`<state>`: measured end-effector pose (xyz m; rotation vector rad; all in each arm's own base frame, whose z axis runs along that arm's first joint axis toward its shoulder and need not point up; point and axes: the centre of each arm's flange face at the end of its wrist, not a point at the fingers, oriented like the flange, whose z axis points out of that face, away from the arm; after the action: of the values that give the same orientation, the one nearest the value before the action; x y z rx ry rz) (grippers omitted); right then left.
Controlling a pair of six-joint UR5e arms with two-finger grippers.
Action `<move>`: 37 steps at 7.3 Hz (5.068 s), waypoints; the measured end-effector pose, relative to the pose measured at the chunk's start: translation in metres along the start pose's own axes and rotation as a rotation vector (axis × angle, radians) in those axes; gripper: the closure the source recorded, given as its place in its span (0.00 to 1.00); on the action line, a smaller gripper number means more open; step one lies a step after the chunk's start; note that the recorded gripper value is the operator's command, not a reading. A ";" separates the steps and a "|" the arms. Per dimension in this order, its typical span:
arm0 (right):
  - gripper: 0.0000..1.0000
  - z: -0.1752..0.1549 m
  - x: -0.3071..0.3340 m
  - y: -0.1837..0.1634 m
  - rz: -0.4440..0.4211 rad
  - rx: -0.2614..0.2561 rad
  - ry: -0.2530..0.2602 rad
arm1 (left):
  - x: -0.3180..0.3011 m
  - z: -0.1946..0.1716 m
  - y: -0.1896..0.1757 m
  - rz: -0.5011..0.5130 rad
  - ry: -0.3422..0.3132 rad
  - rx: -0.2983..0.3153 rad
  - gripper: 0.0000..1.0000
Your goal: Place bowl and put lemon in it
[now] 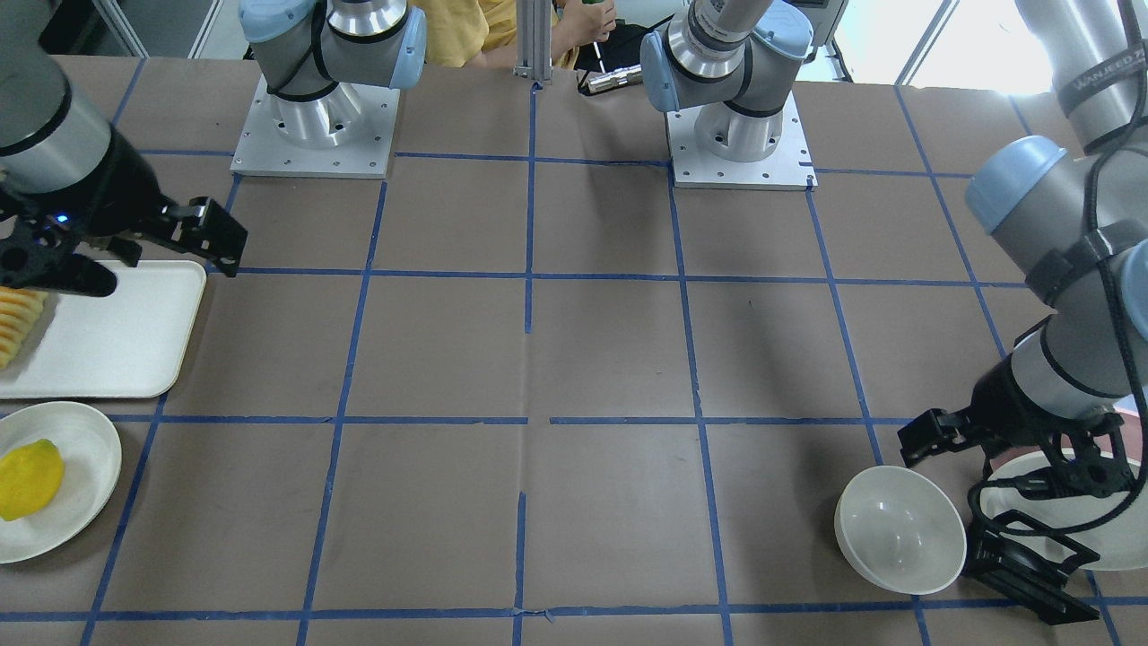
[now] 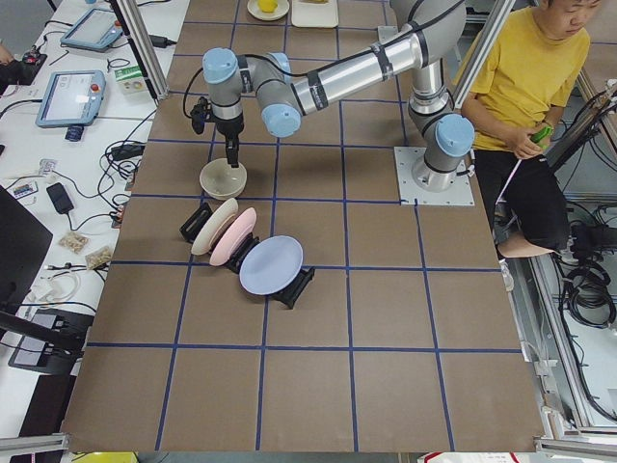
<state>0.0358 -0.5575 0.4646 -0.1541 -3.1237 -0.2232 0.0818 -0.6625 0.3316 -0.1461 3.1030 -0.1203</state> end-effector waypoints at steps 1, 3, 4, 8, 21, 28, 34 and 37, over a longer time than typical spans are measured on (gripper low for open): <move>0.00 0.013 0.039 -0.021 -0.003 0.002 -0.007 | -0.010 0.018 -0.009 -0.008 -0.004 0.015 0.00; 0.00 0.056 0.114 -0.059 -0.002 -0.029 -0.011 | -0.017 0.063 -0.021 0.054 0.007 -0.014 0.00; 0.00 0.081 0.150 -0.079 -0.017 -0.022 -0.008 | -0.019 0.080 -0.026 0.113 0.012 -0.030 0.00; 0.00 0.183 0.234 -0.151 -0.030 0.072 0.066 | -0.029 0.116 -0.031 0.186 0.026 -0.070 0.73; 1.00 0.216 0.237 -0.161 0.110 -0.045 0.023 | 0.181 0.040 0.018 0.070 0.255 -0.084 1.00; 1.00 0.066 0.140 -0.097 0.001 -0.063 -0.039 | 0.345 0.073 0.135 -0.100 0.194 -0.059 1.00; 1.00 0.007 -0.007 -0.052 -0.099 0.005 -0.060 | 0.313 0.008 0.125 -0.026 0.175 -0.049 0.00; 1.00 0.006 -0.126 -0.028 -0.143 0.030 -0.098 | 0.252 -0.134 0.132 0.088 0.067 -0.101 0.00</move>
<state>0.1584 -0.5961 0.4535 0.0611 -3.2366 -0.1754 -0.1857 -0.5450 0.4478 -0.0084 3.1767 0.0342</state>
